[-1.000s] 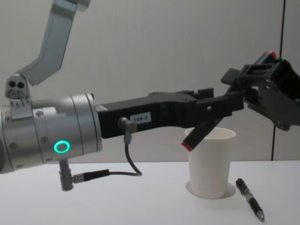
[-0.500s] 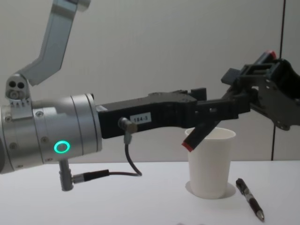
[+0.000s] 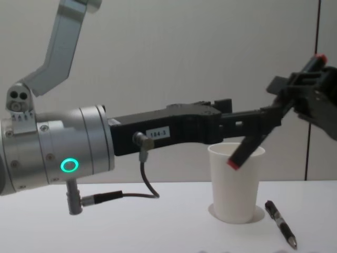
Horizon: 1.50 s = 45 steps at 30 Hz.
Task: Place the pen into the pen holder.
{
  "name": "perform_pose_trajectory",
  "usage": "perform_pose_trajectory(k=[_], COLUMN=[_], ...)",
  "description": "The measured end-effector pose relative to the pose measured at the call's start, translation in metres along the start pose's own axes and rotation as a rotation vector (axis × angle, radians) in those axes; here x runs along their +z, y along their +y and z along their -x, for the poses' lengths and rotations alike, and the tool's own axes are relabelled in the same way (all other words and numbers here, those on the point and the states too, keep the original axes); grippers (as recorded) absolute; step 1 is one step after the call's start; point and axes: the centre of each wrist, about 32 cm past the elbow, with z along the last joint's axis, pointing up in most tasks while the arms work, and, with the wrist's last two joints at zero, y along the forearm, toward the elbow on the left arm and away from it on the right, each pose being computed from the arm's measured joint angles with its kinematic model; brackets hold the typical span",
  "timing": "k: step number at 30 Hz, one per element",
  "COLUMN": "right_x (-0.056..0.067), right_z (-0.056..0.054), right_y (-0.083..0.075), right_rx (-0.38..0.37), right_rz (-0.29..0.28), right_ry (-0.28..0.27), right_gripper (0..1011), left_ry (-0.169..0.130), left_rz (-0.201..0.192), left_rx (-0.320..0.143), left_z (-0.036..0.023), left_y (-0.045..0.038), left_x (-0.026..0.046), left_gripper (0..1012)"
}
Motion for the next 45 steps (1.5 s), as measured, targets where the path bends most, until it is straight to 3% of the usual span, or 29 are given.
perform_pose_trajectory(k=[6, 19, 32, 45], right_x=[0.006, 0.021, 0.034, 0.036], right_z=[-0.003, -0.009, -0.011, -0.016], right_y=[-0.003, 0.003, 0.032, 0.071], right_rx=[-0.032, -0.059, -0.027, -0.035], right_rz=[-0.021, -0.084, -0.146, -0.139], right_ry=[-0.064, -0.274, -0.542, -0.789], right_gripper=[203, 203, 203, 203], left_ry=[0.000, 0.000, 0.000, 0.000], left_rz=[0.000, 0.000, 0.000, 0.000], left_rx=[0.000, 0.000, 0.000, 0.000], left_z=[0.0000, 0.0000, 0.0000, 0.0000], left_y=[0.0000, 0.0000, 0.0000, 0.0000], left_x=[0.0000, 0.0000, 0.0000, 0.0000], left_gripper=[1001, 1001, 1001, 1001])
